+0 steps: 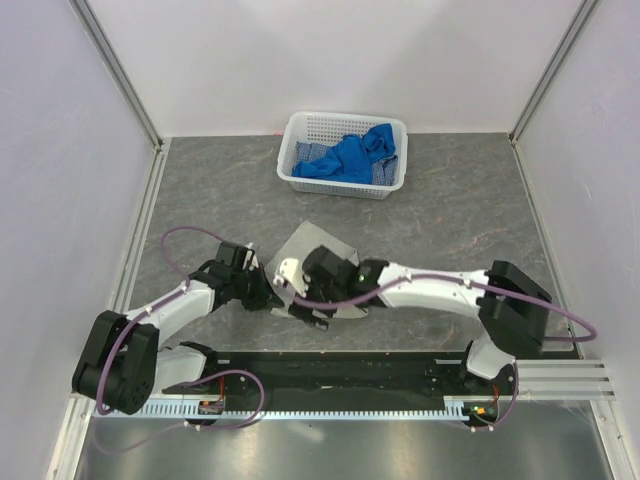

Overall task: Fold the napkin, place the utensils inside, and roll it up
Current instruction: Roll the napkin with the utensil

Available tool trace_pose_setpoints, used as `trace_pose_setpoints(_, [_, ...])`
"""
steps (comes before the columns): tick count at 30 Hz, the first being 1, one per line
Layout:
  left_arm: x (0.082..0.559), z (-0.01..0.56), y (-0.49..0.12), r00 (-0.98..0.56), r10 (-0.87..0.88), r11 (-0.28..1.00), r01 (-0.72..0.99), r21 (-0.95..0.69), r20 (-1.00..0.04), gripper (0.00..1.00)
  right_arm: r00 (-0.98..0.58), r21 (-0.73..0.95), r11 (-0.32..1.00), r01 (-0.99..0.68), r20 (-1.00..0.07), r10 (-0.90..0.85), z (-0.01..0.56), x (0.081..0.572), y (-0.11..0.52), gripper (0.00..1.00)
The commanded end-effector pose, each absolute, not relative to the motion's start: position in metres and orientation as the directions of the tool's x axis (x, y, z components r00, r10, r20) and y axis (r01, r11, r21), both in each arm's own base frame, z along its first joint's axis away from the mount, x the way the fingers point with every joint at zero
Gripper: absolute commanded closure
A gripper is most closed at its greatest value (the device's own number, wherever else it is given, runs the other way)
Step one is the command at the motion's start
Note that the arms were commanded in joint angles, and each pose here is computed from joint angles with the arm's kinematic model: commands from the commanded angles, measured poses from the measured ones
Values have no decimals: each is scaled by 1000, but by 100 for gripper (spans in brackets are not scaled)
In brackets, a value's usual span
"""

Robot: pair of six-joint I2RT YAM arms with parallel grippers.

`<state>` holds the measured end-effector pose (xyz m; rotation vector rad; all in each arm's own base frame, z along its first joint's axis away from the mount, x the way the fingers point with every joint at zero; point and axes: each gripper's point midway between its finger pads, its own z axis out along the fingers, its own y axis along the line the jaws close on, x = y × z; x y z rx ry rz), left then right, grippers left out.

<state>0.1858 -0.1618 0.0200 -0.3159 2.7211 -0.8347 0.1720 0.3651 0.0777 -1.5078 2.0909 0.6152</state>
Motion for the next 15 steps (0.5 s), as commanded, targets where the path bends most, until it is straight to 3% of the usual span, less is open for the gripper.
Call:
trace_pose_setpoints(1, [192, 28, -166, -949, -243, 805, -82, -587, -201, 98, -82, -212, 310, -927, -690, -719, 80, 180, 364, 16])
trace_pose_setpoints(15, [196, 31, -165, -950, -236, 806, -74, -588, -204, 98, 5, -318, 242, -917, -616, -788, 42, 181, 355, 24])
